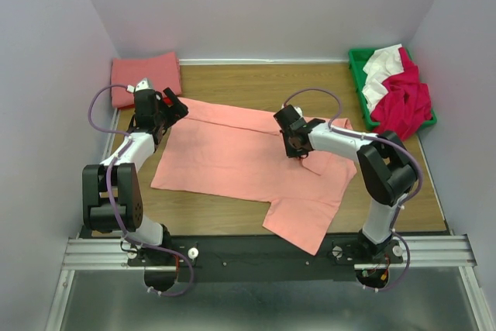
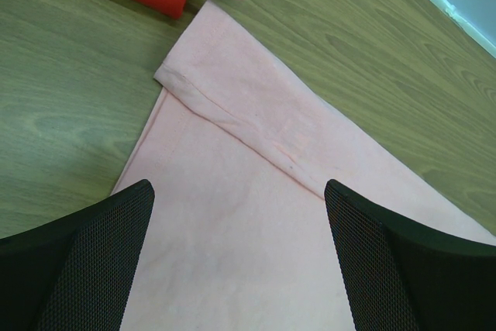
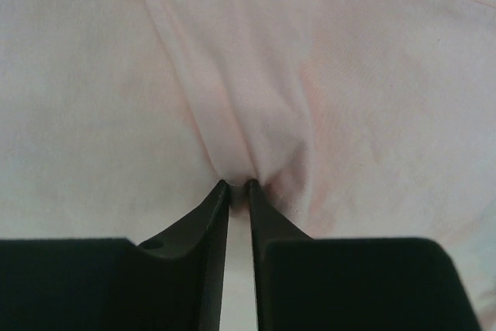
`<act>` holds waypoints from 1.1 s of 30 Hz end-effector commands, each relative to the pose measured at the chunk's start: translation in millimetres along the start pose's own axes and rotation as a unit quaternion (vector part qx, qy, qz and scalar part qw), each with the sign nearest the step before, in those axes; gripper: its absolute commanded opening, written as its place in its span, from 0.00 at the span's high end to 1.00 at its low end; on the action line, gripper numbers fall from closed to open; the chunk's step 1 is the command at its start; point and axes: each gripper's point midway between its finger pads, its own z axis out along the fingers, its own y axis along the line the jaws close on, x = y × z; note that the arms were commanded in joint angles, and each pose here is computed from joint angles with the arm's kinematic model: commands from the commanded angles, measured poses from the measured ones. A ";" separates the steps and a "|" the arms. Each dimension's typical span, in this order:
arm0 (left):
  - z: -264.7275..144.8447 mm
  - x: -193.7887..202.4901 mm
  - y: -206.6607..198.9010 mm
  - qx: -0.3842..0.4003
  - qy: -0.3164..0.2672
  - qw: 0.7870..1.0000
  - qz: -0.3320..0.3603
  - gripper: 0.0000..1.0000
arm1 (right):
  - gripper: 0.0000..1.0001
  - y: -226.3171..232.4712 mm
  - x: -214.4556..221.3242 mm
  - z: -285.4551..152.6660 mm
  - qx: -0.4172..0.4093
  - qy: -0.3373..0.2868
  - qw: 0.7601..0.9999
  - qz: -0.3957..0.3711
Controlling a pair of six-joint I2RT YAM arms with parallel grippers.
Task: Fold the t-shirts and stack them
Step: Fold the tshirt
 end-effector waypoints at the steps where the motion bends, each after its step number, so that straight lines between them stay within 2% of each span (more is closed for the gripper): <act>1: -3.9 -16.2 -7.4 0.004 -0.025 1.000 0.007 0.02 | 0.82 0.1 14.8 4.1 0.000 0.032 0.999 -0.003; 5: -4.6 -17.2 -9.2 0.006 -0.026 1.000 0.007 0.02 | 0.96 3.1 5.1 -2.8 -0.008 0.019 1.000 0.006; 8: -5.4 -19.0 -9.9 0.007 -0.028 1.000 0.007 0.02 | 1.00 7.4 -8.7 -12.3 -0.021 0.001 1.000 0.013; 14: -6.0 -18.2 -8.8 0.006 -0.028 1.000 0.007 0.02 | 1.00 21.7 -26.0 -36.5 -0.072 -0.021 0.997 0.023; 20: -4.5 -16.4 -9.5 0.007 -0.024 1.000 0.007 0.02 | 0.99 50.4 -19.2 -42.0 -0.146 0.007 0.989 0.038; 23: -5.6 -17.4 -9.5 0.007 -0.025 1.000 0.007 0.02 | 0.99 56.9 -23.5 -41.1 -0.155 0.009 0.986 0.055; 25: -6.0 -17.3 -9.2 0.006 -0.025 1.000 0.007 0.02 | 0.88 63.3 -23.8 -41.7 -0.169 0.014 0.984 0.059; 26: -6.5 -17.3 -10.0 0.007 -0.024 1.000 0.007 0.02 | 0.73 64.3 -24.2 -41.0 -0.170 0.015 0.984 0.059; 28: -7.0 -18.8 -10.2 0.006 -0.025 1.000 0.008 0.02 | 0.52 62.1 -26.9 -41.6 -0.164 0.009 0.984 0.064; 29: -7.4 -18.9 -10.3 0.006 -0.025 1.000 0.008 0.02 | 0.33 60.8 -28.3 -42.6 -0.161 0.007 0.984 0.070; 31: -7.6 -20.0 -11.3 0.007 -0.026 1.000 0.008 0.02 | 0.21 53.9 -36.1 -48.1 -0.146 -0.012 0.986 0.076; 32: -7.5 -20.9 -12.5 0.009 -0.025 1.000 0.008 0.02 | 0.09 46.6 -40.0 -48.5 -0.128 -0.024 0.988 0.081; 33: -7.7 -21.7 -14.0 0.012 -0.025 1.000 0.008 0.02 | 0.04 42.1 -42.3 -50.1 -0.118 -0.031 0.989 0.086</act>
